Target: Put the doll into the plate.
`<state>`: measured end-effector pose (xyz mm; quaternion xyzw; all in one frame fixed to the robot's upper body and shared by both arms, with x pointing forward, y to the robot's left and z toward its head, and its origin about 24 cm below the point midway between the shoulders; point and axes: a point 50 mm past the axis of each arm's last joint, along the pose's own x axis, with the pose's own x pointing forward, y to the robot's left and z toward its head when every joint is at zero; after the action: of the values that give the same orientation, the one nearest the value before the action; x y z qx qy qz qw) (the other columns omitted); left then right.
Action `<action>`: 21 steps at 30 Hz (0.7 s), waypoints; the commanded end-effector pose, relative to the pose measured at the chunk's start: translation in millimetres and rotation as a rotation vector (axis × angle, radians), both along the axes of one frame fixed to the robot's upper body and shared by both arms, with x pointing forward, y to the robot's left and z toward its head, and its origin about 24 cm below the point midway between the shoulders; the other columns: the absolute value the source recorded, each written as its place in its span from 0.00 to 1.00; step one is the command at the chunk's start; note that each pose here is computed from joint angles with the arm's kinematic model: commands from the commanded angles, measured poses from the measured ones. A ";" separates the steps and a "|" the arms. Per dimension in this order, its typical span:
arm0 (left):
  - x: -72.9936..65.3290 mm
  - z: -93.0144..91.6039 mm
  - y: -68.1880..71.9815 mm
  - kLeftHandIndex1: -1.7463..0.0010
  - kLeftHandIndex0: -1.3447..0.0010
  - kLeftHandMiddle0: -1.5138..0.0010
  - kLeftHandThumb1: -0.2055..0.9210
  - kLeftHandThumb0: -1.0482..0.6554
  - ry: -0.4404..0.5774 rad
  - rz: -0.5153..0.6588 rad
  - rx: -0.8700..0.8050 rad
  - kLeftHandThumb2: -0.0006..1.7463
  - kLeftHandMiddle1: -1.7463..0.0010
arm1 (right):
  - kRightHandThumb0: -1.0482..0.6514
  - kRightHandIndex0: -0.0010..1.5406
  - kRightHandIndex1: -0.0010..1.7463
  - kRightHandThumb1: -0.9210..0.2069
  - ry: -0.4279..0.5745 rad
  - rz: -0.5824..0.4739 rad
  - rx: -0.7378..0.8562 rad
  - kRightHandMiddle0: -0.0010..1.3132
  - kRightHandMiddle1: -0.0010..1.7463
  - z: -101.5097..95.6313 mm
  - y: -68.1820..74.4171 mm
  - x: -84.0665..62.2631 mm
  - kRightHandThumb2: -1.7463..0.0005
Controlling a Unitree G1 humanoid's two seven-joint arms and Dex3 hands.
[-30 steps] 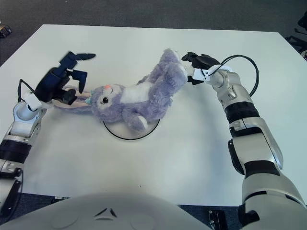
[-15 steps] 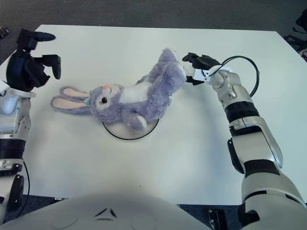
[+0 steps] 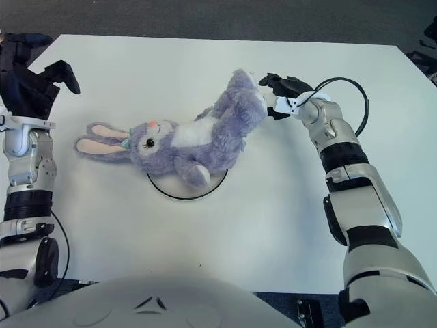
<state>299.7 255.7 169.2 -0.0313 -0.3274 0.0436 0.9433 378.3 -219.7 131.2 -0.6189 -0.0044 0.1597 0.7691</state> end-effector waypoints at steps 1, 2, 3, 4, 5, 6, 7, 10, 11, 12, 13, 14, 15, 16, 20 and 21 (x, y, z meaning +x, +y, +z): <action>2.7 -10.9 1.1 0.00 0.62 0.21 1.00 0.15 0.094 0.026 -0.083 0.61 0.00 | 0.13 0.00 0.26 0.00 -0.004 0.005 0.008 0.00 0.36 -0.6 1.7 0.2 0.64; 2.0 -20.7 -0.2 0.00 0.61 0.21 1.00 0.16 0.156 0.037 -0.103 0.61 0.00 | 0.13 0.00 0.26 0.00 -0.005 0.006 0.012 0.00 0.36 -1.5 2.6 0.0 0.64; 1.0 -27.9 -1.4 0.00 0.60 0.20 1.00 0.19 0.200 0.046 -0.117 0.58 0.00 | 0.13 0.00 0.26 0.00 -0.005 0.007 0.015 0.00 0.36 -2.4 3.1 -0.3 0.65; 0.8 -32.2 -2.5 0.00 0.59 0.19 1.00 0.21 0.236 0.054 -0.128 0.56 0.00 | 0.13 0.00 0.27 0.00 -0.006 0.008 0.019 0.00 0.35 -3.2 3.9 -0.5 0.65; 0.6 -34.2 -3.3 0.00 0.59 0.19 1.00 0.22 0.259 0.058 -0.135 0.55 0.00 | 0.13 0.00 0.27 0.00 -0.007 0.009 0.022 0.00 0.35 -3.7 4.5 -0.7 0.65; 0.8 -34.1 -5.2 0.00 0.59 0.19 1.00 0.24 0.280 0.062 -0.133 0.53 0.00 | 0.13 0.00 0.27 0.00 -0.018 0.009 0.035 0.00 0.35 -3.3 6.6 -0.7 0.66; 0.8 -34.6 -7.4 0.00 0.64 0.19 0.91 0.29 0.301 0.064 -0.129 0.53 0.00 | 0.13 0.00 0.28 0.00 -0.032 0.008 0.052 0.00 0.35 -2.5 9.1 -0.6 0.66; 0.2 -35.8 -11.1 0.00 0.69 0.19 0.80 0.35 0.338 0.069 -0.117 0.53 0.00 | 0.14 0.00 0.30 0.00 -0.062 -0.001 0.088 0.00 0.35 -1.4 12.2 -0.8 0.66; 0.1 -36.3 -12.1 0.00 0.70 0.19 0.79 0.36 0.348 0.070 -0.113 0.53 0.00 | 0.14 0.00 0.30 0.00 -0.071 -0.006 0.101 0.00 0.36 -1.4 12.4 -1.0 0.66; 0.3 -38.0 -13.5 0.00 0.71 0.19 0.77 0.37 0.360 0.072 -0.109 0.53 0.00 | 0.14 0.00 0.31 0.00 -0.083 -0.012 0.119 0.00 0.36 -1.3 13.4 -1.2 0.67; 1.0 -42.2 -15.9 0.00 0.71 0.19 0.76 0.37 0.378 0.074 -0.107 0.53 0.00 | 0.14 0.00 0.32 0.00 -0.107 -0.020 0.155 0.00 0.36 -1.4 15.3 -1.8 0.67; 1.4 -45.0 -17.5 0.00 0.71 0.20 0.76 0.38 0.390 0.075 -0.106 0.53 0.00 | 0.14 0.00 0.33 0.00 -0.121 -0.025 0.178 0.00 0.37 -1.6 16.6 -2.4 0.67; 2.5 -50.8 -19.1 0.00 0.71 0.20 0.75 0.38 0.410 0.074 -0.113 0.53 0.00 | 0.14 0.00 0.35 0.00 -0.147 -0.032 0.219 0.00 0.39 -2.7 19.0 -3.7 0.67; 3.1 -54.6 -20.1 0.00 0.71 0.21 0.74 0.38 0.423 0.074 -0.119 0.53 0.00 | 0.14 0.01 0.37 0.00 -0.163 -0.038 0.245 0.00 0.41 -3.5 20.4 -4.7 0.68; 5.3 -68.9 -21.5 0.00 0.69 0.20 0.70 0.38 0.473 0.071 -0.153 0.57 0.00 | 0.16 0.05 0.43 0.01 -0.216 -0.067 0.361 0.00 0.50 -6.0 25.6 -7.3 0.69; 5.3 -70.4 -21.8 0.00 0.68 0.20 0.67 0.37 0.479 0.072 -0.157 0.58 0.00 | 0.18 0.06 0.45 0.03 -0.222 -0.073 0.382 0.00 0.54 -6.3 26.4 -7.6 0.68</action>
<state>304.6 234.0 108.4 -0.0788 -0.1113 0.1003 0.9856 373.2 -193.2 127.3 -0.5093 -0.0906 0.0817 0.8519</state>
